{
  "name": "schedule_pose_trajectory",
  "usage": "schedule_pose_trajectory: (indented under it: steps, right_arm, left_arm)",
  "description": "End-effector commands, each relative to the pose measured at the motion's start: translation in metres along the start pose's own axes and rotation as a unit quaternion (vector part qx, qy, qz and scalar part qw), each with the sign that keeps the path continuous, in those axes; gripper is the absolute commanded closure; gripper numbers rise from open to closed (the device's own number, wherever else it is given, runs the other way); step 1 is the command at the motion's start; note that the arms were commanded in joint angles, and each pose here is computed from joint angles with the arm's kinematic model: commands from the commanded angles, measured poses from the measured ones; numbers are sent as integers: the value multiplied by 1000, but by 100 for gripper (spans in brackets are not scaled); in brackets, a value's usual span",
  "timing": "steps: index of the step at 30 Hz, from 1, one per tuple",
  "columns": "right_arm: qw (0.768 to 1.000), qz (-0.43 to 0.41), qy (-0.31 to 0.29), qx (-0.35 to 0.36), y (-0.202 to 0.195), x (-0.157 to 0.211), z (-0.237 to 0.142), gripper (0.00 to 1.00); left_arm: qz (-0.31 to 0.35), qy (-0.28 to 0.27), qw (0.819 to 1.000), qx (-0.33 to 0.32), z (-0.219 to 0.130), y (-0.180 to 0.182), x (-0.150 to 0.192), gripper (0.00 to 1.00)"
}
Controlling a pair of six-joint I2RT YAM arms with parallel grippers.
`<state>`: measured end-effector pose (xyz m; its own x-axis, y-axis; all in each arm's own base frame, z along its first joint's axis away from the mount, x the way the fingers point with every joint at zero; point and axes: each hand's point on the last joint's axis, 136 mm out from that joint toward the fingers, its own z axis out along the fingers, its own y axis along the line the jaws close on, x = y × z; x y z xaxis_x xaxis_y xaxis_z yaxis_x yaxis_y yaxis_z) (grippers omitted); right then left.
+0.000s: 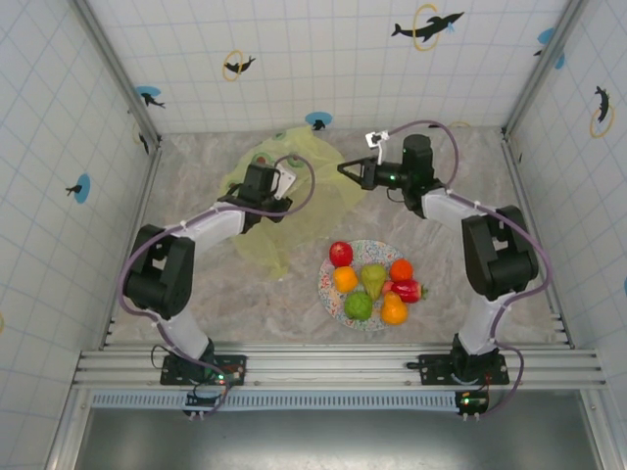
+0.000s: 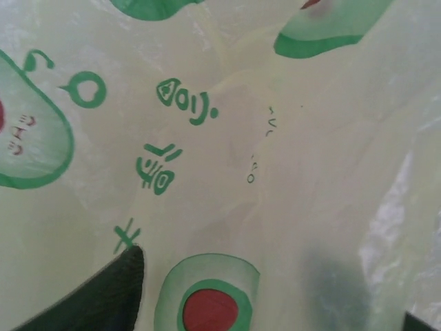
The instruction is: Place the fruits into the plastic bag
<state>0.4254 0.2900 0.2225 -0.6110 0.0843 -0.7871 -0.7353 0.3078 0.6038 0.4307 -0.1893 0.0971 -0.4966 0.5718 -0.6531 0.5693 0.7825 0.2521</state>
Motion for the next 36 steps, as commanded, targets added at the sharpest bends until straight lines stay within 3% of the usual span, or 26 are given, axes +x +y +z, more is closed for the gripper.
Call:
schedule_pose_trajectory:
  steps: [1, 3, 5, 6, 9, 13, 18, 22, 26, 30, 36]
  right_arm:
    - [1000, 12, -1, 7, -11, -11, 5, 100]
    - [999, 22, -6, 28, -21, -13, 9, 100]
    - [998, 32, -12, 54, -32, -14, 12, 100]
    - [996, 38, -17, 74, -39, -14, 12, 100]
    - [990, 44, -37, 132, -52, -19, 3, 95]
    - [979, 8, -51, 196, -51, -29, -15, 84]
    - [978, -20, -46, 202, -35, -21, -16, 65]
    - [975, -35, -39, 215, -27, -11, -26, 51]
    - [966, -53, -30, 252, -24, -1, -43, 42]
    - [956, -67, 4, 286, -15, 18, -61, 33]
    - [941, -64, 98, 318, 1, 82, -74, 25]
  left_arm:
    - [-9, -28, 1000, 1, 1, 4, -23, 58]
    - [-36, -45, 998, 4, -5, 4, -33, 71]
    - [-65, -72, 995, 9, -17, 5, -46, 96]
    - [-82, -88, 993, 7, -25, 8, -53, 100]
    - [-125, -112, 986, 4, -47, 26, -62, 100]
    - [-190, -94, 976, 42, -69, 29, -68, 100]
    - [-242, -65, 965, 85, -77, 21, -60, 100]
    - [-283, -72, 951, 99, -83, 22, -64, 100]
    - [-349, -74, 930, 91, -87, 29, -66, 100]
    - [-384, -88, 916, 81, -89, 31, -60, 100]
    - [-425, -103, 897, 60, -94, 37, -51, 100]
